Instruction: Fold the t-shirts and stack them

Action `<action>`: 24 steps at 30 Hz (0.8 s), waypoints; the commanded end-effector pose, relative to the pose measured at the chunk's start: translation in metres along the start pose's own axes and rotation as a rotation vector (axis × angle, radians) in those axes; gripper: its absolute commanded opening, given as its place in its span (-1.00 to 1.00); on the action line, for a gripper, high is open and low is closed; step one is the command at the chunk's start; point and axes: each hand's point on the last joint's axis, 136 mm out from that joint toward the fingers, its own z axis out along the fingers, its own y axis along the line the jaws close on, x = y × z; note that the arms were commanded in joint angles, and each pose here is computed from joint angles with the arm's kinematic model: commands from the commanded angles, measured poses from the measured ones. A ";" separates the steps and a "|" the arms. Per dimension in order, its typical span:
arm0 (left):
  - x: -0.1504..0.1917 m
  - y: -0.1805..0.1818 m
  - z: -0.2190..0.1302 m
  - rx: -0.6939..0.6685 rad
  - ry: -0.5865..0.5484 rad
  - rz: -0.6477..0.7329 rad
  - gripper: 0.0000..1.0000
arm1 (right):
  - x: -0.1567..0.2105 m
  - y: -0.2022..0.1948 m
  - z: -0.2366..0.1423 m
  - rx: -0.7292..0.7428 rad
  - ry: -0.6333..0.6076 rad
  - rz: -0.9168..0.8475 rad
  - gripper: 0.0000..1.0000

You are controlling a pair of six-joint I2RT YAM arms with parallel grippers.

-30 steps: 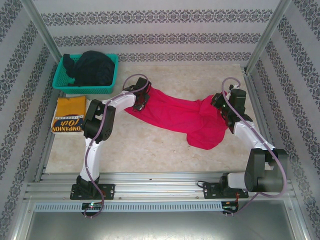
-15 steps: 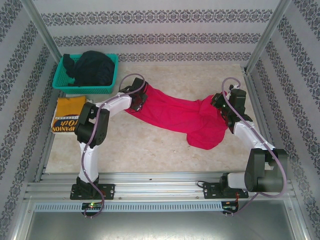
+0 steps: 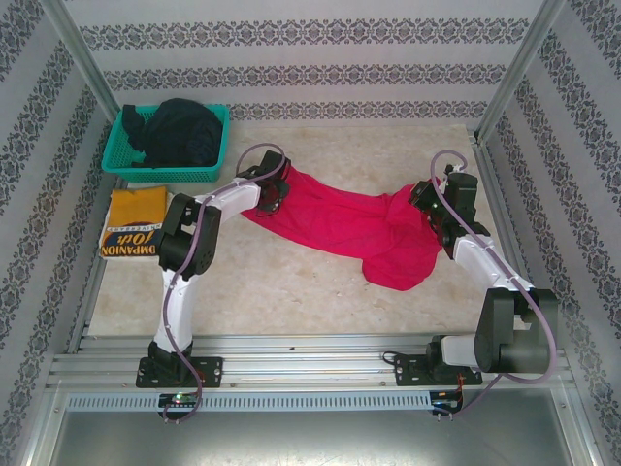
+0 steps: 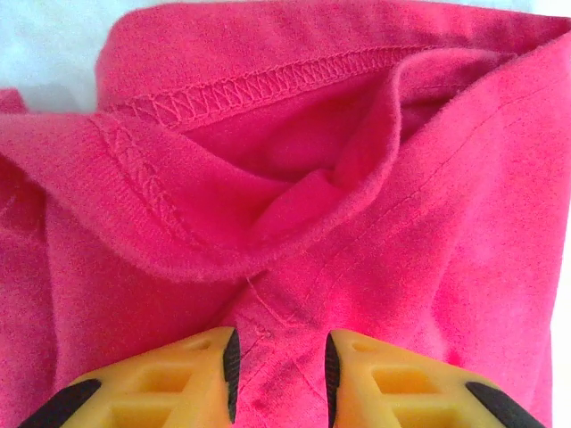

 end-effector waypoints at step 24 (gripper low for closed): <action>-0.040 -0.044 -0.019 0.106 -0.062 0.005 -1.00 | -0.005 0.004 -0.007 -0.009 -0.026 -0.005 -1.00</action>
